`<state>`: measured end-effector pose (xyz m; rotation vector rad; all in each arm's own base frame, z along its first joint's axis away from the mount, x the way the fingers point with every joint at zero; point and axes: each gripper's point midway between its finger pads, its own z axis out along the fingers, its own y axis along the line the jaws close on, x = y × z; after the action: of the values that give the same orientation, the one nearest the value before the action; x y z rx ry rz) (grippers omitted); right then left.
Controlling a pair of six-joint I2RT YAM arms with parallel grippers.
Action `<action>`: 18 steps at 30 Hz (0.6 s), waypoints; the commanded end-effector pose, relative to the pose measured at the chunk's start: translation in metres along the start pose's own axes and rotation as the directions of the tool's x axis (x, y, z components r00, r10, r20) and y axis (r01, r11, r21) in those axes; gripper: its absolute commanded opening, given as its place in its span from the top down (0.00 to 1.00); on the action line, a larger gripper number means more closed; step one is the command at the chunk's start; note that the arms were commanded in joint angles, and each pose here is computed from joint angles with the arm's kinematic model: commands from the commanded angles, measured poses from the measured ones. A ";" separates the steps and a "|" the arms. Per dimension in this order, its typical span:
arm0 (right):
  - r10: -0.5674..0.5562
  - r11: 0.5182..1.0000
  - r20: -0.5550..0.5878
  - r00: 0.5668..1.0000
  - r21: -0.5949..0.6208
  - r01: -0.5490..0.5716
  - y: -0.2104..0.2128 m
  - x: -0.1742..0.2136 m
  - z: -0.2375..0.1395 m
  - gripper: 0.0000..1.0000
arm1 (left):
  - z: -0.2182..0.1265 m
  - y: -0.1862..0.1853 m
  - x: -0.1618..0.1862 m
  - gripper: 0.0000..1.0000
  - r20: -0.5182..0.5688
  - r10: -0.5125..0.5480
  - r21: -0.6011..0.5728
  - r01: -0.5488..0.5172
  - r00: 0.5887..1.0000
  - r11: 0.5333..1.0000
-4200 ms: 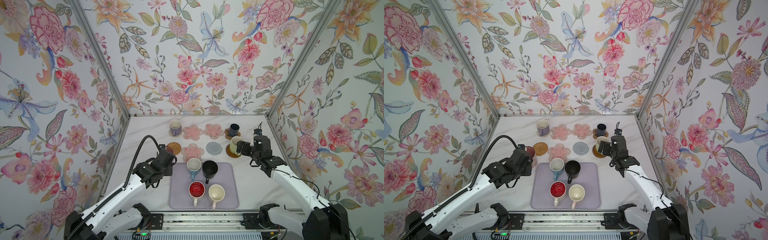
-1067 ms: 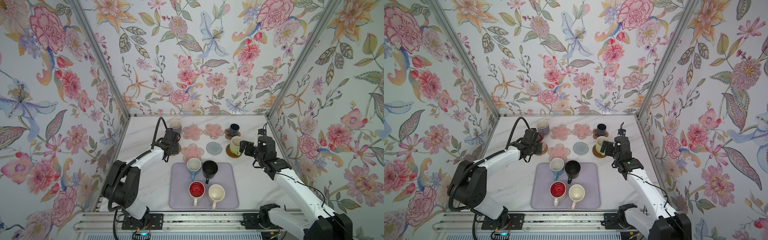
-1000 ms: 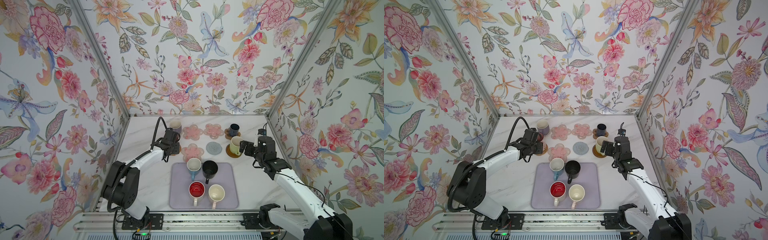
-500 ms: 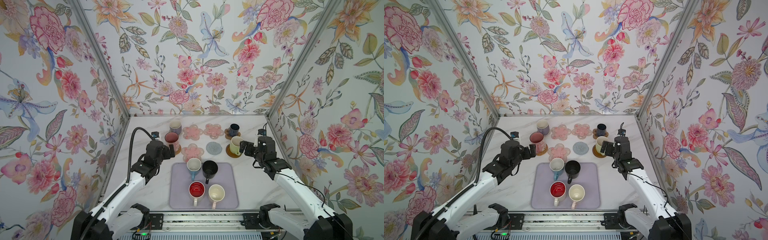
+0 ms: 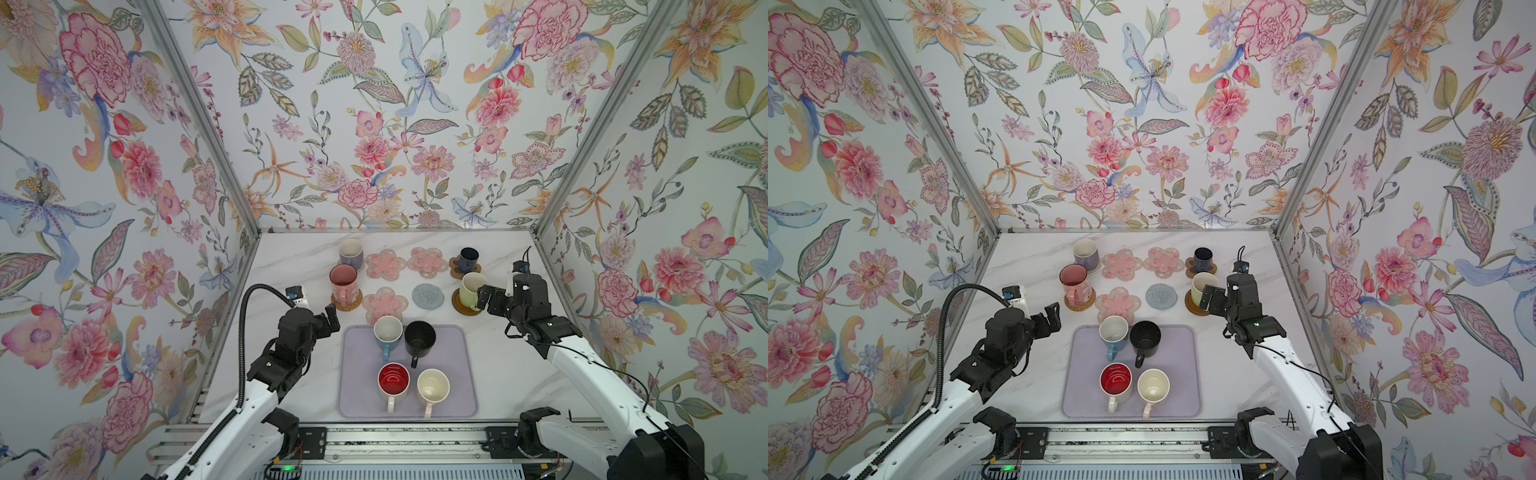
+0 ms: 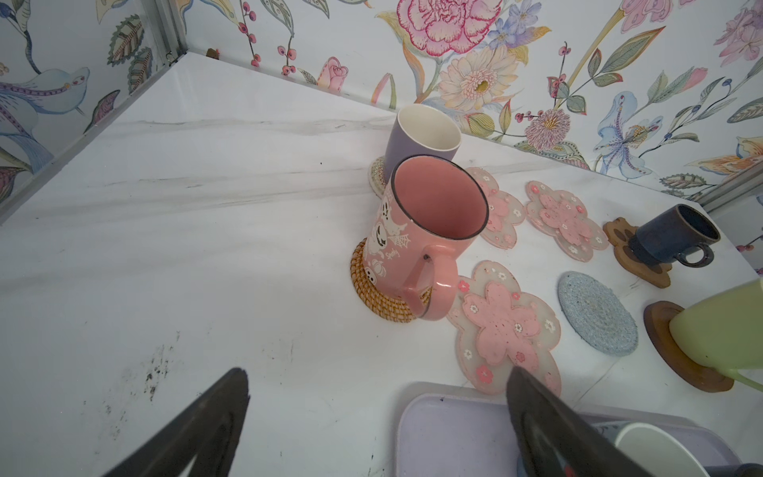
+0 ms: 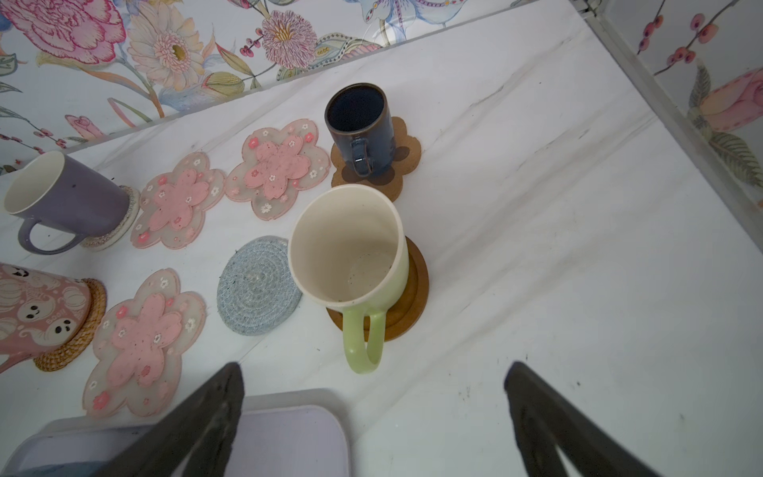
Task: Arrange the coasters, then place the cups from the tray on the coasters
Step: 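Open the left gripper and pull it back toward the robot, then move the right gripper back toward the tray over the cream mug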
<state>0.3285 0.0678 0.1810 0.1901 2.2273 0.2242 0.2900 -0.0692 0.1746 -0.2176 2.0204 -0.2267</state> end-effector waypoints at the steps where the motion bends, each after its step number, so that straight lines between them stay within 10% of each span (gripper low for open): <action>1: 0.005 1.000 -0.014 1.000 -0.009 -0.006 0.009 0.001 -0.019 0.01 | -0.001 0.007 -0.004 0.01 0.036 -0.029 -0.022 0.030 0.999 0.999; 18: -0.059 0.996 -0.216 0.975 -0.081 0.043 0.065 0.099 -0.090 0.01 | -0.007 0.012 -0.006 0.01 0.070 -0.052 -0.022 0.053 0.996 0.998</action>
<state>0.2168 0.1519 0.1844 -0.0214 2.3886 0.3500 0.2853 -0.0634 0.1822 -0.2543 1.9610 -0.2433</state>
